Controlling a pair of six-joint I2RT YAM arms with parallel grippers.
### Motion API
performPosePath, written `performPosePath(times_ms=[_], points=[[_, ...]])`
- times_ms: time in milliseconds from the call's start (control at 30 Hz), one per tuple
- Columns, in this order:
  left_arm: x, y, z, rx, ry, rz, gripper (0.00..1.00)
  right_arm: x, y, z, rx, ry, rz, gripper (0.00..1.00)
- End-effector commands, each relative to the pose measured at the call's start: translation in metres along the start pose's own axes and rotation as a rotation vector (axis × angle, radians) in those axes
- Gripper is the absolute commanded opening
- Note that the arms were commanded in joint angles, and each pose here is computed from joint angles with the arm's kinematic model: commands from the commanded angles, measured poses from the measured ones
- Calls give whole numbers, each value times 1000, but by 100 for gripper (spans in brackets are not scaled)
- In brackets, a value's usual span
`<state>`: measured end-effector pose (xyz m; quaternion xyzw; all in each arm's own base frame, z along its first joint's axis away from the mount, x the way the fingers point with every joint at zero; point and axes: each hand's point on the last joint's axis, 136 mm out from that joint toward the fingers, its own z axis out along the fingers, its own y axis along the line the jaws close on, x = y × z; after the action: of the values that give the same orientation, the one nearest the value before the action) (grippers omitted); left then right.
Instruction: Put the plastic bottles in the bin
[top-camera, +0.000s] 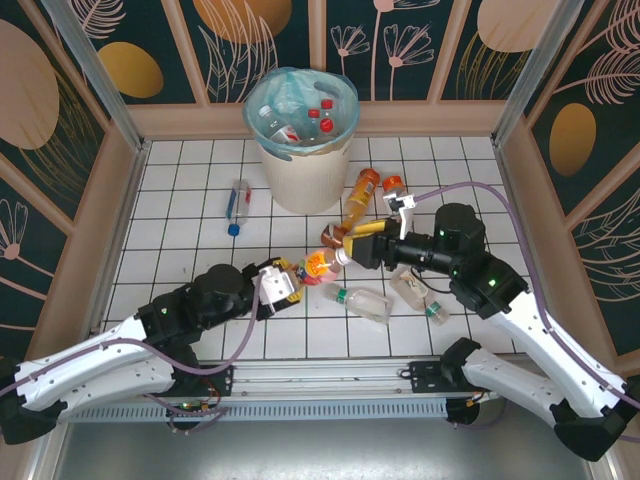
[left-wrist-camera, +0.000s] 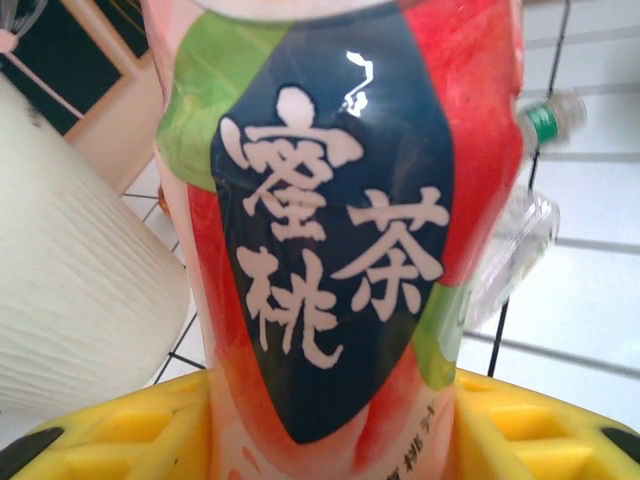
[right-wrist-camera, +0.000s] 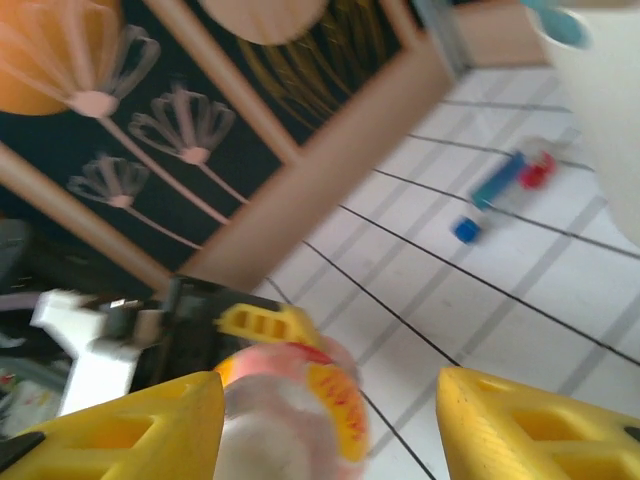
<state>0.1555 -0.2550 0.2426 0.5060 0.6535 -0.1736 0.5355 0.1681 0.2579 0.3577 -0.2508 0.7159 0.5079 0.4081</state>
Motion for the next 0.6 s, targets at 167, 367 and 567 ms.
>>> performPosePath(times_ms=[167,367,567], points=[[-29,14,-7,-58,-117,-172,45,-37,57,5,-228,-145,-154,62],[-40,14,-13,-44,-163,-177,45,-27,42,23,-160,-102,-141,62],[-43,16,-13,-46,-159,-180,45,-21,49,33,-194,-84,-151,53]])
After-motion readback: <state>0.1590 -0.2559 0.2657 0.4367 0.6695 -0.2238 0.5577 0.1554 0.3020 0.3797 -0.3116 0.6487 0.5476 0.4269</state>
